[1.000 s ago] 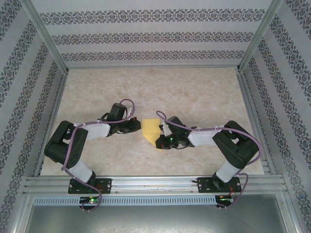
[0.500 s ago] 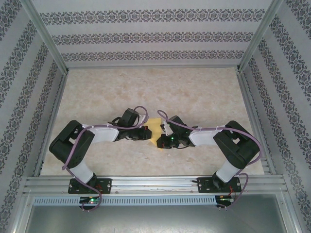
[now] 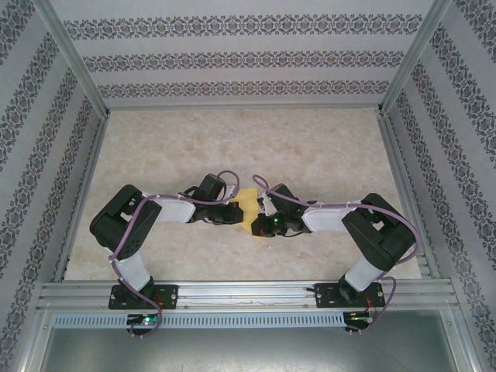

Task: Fold a paper plane with a square sheet of paper (fold left side to right side)
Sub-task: Third fold the triangle at the center of the table.

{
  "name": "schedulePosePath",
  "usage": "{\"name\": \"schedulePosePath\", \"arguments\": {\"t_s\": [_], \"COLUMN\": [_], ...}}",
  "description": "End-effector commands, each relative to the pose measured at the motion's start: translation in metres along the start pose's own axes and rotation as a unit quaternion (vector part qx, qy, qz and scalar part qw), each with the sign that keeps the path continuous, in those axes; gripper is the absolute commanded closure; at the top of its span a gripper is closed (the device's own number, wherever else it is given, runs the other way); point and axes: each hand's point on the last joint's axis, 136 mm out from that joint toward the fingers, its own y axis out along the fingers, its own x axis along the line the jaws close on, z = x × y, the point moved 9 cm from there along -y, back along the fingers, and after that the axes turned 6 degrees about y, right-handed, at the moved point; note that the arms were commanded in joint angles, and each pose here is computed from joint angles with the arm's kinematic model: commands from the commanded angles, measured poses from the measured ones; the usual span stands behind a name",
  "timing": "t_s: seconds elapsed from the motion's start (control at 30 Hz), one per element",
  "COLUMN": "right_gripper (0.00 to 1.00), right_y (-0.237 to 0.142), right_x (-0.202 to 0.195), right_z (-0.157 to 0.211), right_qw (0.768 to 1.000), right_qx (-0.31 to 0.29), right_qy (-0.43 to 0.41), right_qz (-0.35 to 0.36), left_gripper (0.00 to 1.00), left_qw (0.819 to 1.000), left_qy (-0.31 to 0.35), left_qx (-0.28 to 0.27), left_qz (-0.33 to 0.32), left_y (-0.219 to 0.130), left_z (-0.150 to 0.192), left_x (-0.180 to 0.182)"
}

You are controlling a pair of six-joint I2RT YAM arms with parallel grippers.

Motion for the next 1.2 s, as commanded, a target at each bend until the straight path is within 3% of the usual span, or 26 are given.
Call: {"name": "schedulePosePath", "arguments": {"t_s": [0.0,0.37,0.77,1.17], "right_gripper": [1.0,1.0,1.0,1.0], "right_y": [-0.009,-0.006,0.014,0.019], "right_x": [0.004,0.03,0.022,0.012], "right_z": [-0.002,-0.015,-0.023,-0.008], "right_qw": [1.0,1.0,1.0,0.999], "right_qx": [0.001,-0.014,-0.017,0.009], "right_qy": [0.006,-0.007,0.002,0.008], "right_qz": [0.011,-0.015,0.009,0.03], "left_gripper": [1.0,1.0,1.0,1.0], "left_qw": [0.998,0.996,0.996,0.994], "left_qy": [-0.007,-0.015,-0.021,-0.027], "left_qx": [0.022,0.035,0.035,0.036], "left_qz": [-0.053,-0.078,-0.077,-0.097], "left_y": [0.004,0.006,0.007,0.007], "left_z": [0.017,0.024,0.025,0.025], "left_x": [0.015,0.014,0.015,0.019]}}
